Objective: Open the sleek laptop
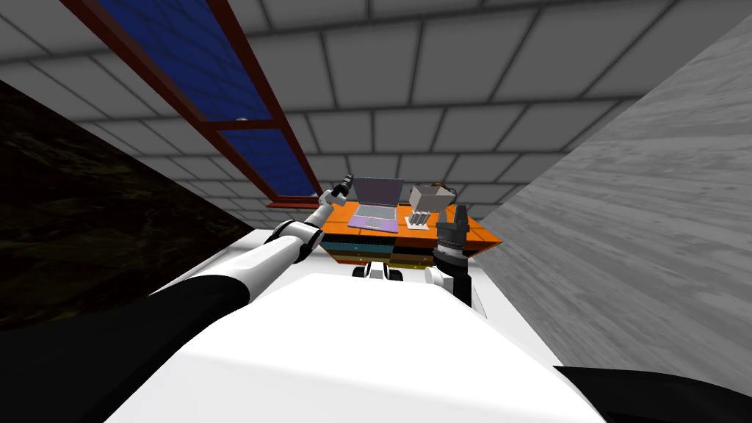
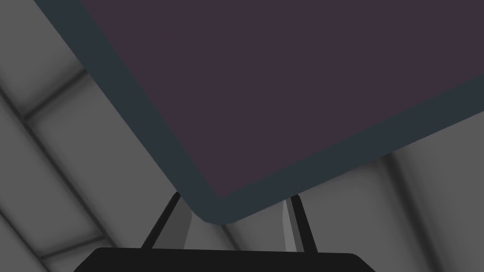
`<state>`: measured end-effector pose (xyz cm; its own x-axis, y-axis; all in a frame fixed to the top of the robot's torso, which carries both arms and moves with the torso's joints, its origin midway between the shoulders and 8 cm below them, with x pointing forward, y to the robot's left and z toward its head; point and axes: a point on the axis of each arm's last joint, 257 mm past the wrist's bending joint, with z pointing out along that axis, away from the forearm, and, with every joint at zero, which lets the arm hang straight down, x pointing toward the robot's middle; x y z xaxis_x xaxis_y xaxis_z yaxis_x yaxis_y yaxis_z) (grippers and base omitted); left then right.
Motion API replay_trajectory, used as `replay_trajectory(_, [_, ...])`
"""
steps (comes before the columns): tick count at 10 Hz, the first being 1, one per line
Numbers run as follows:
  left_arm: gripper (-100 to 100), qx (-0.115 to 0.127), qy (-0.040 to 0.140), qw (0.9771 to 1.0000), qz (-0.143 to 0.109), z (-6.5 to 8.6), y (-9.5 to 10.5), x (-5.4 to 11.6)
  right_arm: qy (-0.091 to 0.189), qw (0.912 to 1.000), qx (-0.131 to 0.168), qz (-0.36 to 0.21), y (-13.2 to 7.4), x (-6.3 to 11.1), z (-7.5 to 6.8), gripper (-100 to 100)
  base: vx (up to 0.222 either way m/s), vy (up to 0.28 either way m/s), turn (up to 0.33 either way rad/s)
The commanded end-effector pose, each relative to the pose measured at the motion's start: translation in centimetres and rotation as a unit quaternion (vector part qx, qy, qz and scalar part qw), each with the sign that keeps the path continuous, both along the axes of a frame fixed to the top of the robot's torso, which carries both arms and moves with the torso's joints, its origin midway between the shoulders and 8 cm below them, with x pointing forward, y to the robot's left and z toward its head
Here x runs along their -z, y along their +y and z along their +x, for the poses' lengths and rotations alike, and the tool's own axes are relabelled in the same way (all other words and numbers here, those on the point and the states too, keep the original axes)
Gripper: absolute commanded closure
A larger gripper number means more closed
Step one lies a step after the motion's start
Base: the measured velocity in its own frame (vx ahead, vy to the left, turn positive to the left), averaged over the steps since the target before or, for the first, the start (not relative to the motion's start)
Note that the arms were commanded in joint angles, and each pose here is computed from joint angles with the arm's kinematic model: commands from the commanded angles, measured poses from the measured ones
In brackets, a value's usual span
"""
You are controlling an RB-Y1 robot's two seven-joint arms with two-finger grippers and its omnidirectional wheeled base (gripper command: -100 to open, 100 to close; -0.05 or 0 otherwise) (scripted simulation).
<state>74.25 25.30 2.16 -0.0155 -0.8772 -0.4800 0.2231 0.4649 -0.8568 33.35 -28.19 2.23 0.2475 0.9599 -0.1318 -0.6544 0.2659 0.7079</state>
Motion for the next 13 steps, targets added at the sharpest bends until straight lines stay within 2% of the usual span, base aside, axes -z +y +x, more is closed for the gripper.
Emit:
replay_trajectory(1, [100,0.009,-0.025,0.9997,-0.002,-0.6,0.0,0.0,0.000,1.0000,0.000,0.000,0.0,0.0,0.0,0,-0.020,-0.034,0.051])
replay_trajectory(2, [100,0.005,-0.029,0.9996,-0.003,-1.0,0.6,0.9,0.000,1.0000,0.000,0.000,0.0,0.0,0.0,0,-0.018,-0.054,0.069])
replay_trajectory(4, [100,0.014,-0.045,0.9989,-0.004,-1.3,0.2,0.1,0.000,1.0000,0.000,0.000,0.0,0.0,0.0,0,-0.019,-0.038,0.032])
replay_trajectory(5, [100,0.012,-0.053,0.9985,-0.004,-1.8,0.7,0.8,0.000,1.0000,0.000,0.000,0.0,0.0,0.0,0,-0.019,-0.027,0.059])
replay_trajectory(6, [100,0.017,-0.064,0.9978,-0.004,-2.0,0.5,0.3,0.000,1.0000,0.000,0.000,0.0,0.0,0.0,0,-0.020,-0.036,0.055])
replay_trajectory(7, [100,0.013,-0.069,0.9975,-0.005,-2.5,1.1,1.2,0.000,1.0000,0.000,0.000,0.0,0.0,0.0,0,-0.011,-0.044,0.068])
replay_trajectory(8, [100,0.019,-0.081,0.9965,-0.005,-2.8,0.8,0.6,0.000,1.0000,0.000,0.000,0.0,0.0,0.0,0,-0.017,-0.052,0.051])
replay_trajectory(9, [100,0.022,-0.086,0.9960,-0.005,-2.9,0.7,0.4,0.000,1.0000,0.000,0.000,0.0,0.0,0.0,0,-0.016,-0.029,0.012])
replay_trajectory(10, [100,0.019,-0.094,0.9953,-0.005,-3.5,1.3,1.2,0.000,1.0000,0.000,0.000,0.0,0.0,0.0,0,-0.019,-0.034,0.056])
replay_trajectory(11, [100,0.025,-0.106,0.9940,-0.005,-3.7,1.0,0.6,0.000,1.0000,0.000,0.000,0.0,0.0,0.0,0,-0.017,-0.039,0.053])
replay_trajectory(12, [100,0.021,-0.098,0.9950,-0.005,-3.5,1.1,0.9,0.000,1.0000,0.000,0.000,0.0,0.0,0.0,0,-0.007,-0.015,0.017])
replay_trajectory(13, [100,0.028,-0.123,0.9919,-0.015,-5.0,1.0,0.9,0.000,1.0000,0.000,0.000,0.0,0.0,0.0,0,0.035,-0.010,-0.038])
